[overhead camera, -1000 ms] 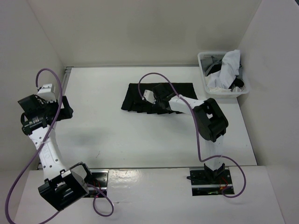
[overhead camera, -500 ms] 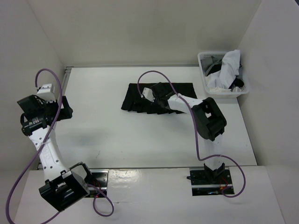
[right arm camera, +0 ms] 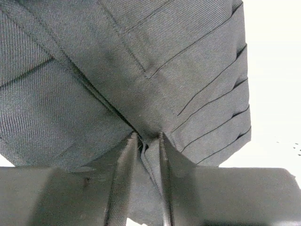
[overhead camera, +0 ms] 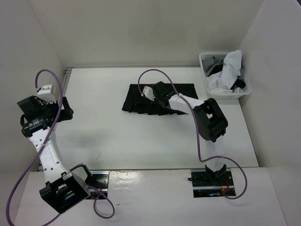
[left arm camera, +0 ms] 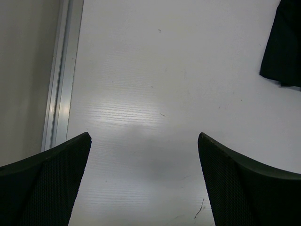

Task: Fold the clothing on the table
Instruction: Fold the skirt

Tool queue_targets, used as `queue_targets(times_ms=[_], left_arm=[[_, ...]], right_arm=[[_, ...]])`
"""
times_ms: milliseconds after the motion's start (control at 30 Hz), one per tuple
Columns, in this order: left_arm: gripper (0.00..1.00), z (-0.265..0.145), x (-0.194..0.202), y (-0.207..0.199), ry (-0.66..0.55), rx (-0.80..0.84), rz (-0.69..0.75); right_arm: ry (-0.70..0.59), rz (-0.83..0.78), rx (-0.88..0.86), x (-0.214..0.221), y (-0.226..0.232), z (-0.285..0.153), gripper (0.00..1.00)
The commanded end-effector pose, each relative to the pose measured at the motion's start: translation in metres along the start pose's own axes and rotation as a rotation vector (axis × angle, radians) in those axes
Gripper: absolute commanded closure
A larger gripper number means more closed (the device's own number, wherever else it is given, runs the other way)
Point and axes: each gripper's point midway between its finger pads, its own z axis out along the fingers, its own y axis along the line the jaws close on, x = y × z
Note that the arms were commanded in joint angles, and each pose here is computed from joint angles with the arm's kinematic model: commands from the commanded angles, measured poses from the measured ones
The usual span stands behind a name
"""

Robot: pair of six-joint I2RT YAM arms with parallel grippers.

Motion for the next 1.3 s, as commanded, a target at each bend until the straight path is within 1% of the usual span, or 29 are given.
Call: queue_targets(times_ms=[0, 33, 100, 133, 200, 333, 467, 533, 600, 633, 800, 967, 1033, 1067, 1100, 1133, 1167, 1233, 1267], left_arm=[[0.00, -0.005, -0.005, -0.005, -0.029, 0.022, 0.005], [0.00, -0.005, -0.005, -0.005, -0.029, 0.022, 0.005], [0.00, -0.005, -0.005, -0.005, -0.029, 0.022, 0.005], [0.00, -0.005, -0.005, -0.005, -0.029, 0.022, 0.005], [0.00, -0.005, -0.005, -0.005, -0.029, 0.022, 0.005], [0.00, -0.007, -0.006, -0.006, -0.037, 0.021, 0.009], [0.00, -0.007, -0.006, -0.006, -0.037, 0.021, 0.009], [0.00, -0.007, -0.006, -0.006, -0.037, 0.021, 0.009], [0.00, -0.007, -0.006, -0.006, -0.037, 0.021, 0.009], [0.00, -0.007, -0.006, -0.006, -0.037, 0.021, 0.009], [0.00, -0.007, -0.007, -0.007, -0.039, 0.029, 0.018], [0.00, -0.007, -0.007, -0.007, -0.039, 0.029, 0.018], [0.00, -0.007, -0.007, -0.007, -0.039, 0.029, 0.018], [0.00, -0.007, -0.007, -0.007, -0.039, 0.029, 0.018], [0.00, -0.007, -0.007, -0.007, -0.039, 0.029, 0.018], [0.00, -0.007, -0.007, -0.007, -0.039, 0.029, 0.018], [0.00, -0.007, -0.007, -0.007, -0.039, 0.029, 0.018], [0.00, -0.007, -0.007, -0.008, -0.041, 0.038, 0.019], [0.00, -0.007, -0.007, -0.009, -0.041, 0.038, 0.019]], right_arm=[[-0.052, 0.041, 0.041, -0.018, -0.018, 0.000, 0.72], [-0.052, 0.041, 0.041, -0.018, -0.018, 0.000, 0.78], [-0.046, 0.038, 0.035, -0.016, -0.017, -0.001, 0.83], [-0.045, 0.038, 0.035, -0.016, -0.017, -0.001, 0.88], [-0.052, 0.038, 0.028, -0.018, -0.016, 0.000, 0.94], [-0.043, 0.032, 0.009, -0.016, -0.013, -0.002, 0.98], [-0.040, 0.033, -0.027, -0.017, -0.011, -0.009, 0.99], [-0.057, 0.043, -0.041, -0.024, -0.017, -0.020, 0.99], [-0.060, 0.022, -0.085, -0.030, -0.006, -0.028, 1.00], [-0.067, 0.024, -0.079, -0.032, -0.011, -0.036, 1.00], [-0.064, -0.038, -0.184, -0.038, 0.013, -0.062, 1.00], [-0.020, -0.087, -0.257, -0.031, 0.039, -0.069, 1.00], [0.003, -0.115, -0.317, -0.025, 0.055, -0.072, 1.00], [-0.005, -0.116, -0.361, -0.025, 0.063, -0.074, 1.00], [-0.002, -0.118, -0.391, -0.024, 0.068, -0.074, 0.95], [0.020, -0.134, -0.432, -0.019, 0.080, -0.077, 0.86], [0.056, -0.142, -0.475, -0.008, 0.093, -0.072, 0.74], [0.105, -0.164, -0.533, 0.005, 0.111, -0.072, 0.56], [0.110, -0.164, -0.558, 0.007, 0.115, -0.075, 0.49]])
